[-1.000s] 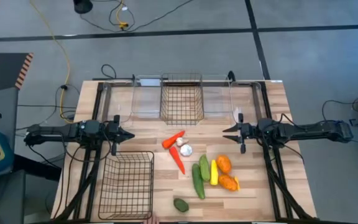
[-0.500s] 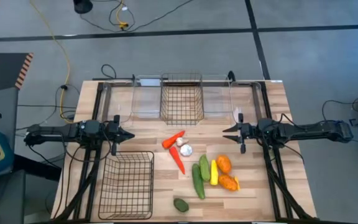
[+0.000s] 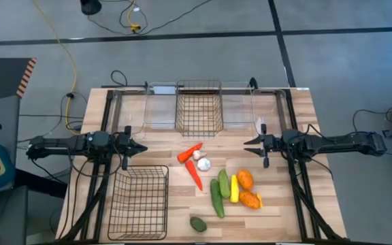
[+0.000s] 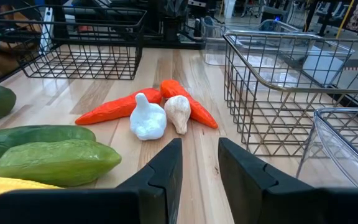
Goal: Sort produce into baskets
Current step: Put the top yellow mango into the middle right transparent bin
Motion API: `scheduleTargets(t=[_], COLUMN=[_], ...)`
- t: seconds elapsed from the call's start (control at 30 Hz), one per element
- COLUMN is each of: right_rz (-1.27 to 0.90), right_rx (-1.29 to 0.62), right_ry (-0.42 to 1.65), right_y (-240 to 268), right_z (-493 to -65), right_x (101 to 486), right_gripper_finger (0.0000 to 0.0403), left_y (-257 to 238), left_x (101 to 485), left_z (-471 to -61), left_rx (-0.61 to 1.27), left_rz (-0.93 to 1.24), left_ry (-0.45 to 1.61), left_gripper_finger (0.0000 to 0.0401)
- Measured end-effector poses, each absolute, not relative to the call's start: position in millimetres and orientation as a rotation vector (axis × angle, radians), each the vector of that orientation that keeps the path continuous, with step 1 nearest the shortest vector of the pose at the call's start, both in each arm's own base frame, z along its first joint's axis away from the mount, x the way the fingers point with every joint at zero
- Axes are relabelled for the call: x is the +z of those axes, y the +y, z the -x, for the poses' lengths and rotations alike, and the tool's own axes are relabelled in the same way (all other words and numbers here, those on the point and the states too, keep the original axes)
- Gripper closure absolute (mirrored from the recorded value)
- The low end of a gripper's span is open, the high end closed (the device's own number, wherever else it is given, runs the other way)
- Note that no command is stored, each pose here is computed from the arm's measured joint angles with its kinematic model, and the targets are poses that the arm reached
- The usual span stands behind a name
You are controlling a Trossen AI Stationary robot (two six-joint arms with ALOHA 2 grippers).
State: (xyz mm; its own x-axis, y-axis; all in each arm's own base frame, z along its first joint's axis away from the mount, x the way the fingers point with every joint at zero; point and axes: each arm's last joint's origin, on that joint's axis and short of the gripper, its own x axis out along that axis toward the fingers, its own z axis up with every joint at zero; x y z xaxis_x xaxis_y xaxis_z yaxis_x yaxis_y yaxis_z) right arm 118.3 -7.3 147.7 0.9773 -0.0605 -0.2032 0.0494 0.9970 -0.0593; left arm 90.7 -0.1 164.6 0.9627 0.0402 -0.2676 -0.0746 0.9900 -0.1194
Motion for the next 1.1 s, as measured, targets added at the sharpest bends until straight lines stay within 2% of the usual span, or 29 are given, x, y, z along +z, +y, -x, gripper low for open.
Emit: scheduleTargets(t=[0.37,0.6,0.87,0.97,1.1], right_rz=[0.053,0.045,-0.242,-0.305,-0.359], right_rx=[-0.063,-0.06,-0.048,-0.058,-0.054], right_ry=[0.196,0.077,-0.102,-0.138,-0.15], right_y=[-8.2,-7.5,-6.6,-7.1,-7.2], right_z=[-118.4,-120.0,-120.3,-120.8,-122.0], right_x=[148.7,160.1,180.0,190.6,197.0], right_gripper_finger=[0.0271,0.0271,0.0269,0.0255,0.0208], left_y=[-0.1,0.7,2.4,2.4,2.4], left_x=[164.7,164.8,164.9,164.9,164.9], left_z=[-90.8,-90.8,-90.6,-90.6,-90.6], left_rx=[0.059,0.085,0.143,0.144,0.144], left_rz=[0.13,0.127,0.119,0.119,0.119], left_ry=[0.266,0.262,0.257,0.258,0.257], left_gripper_finger=[0.0401,0.0401,0.0401,0.0401,0.0401])
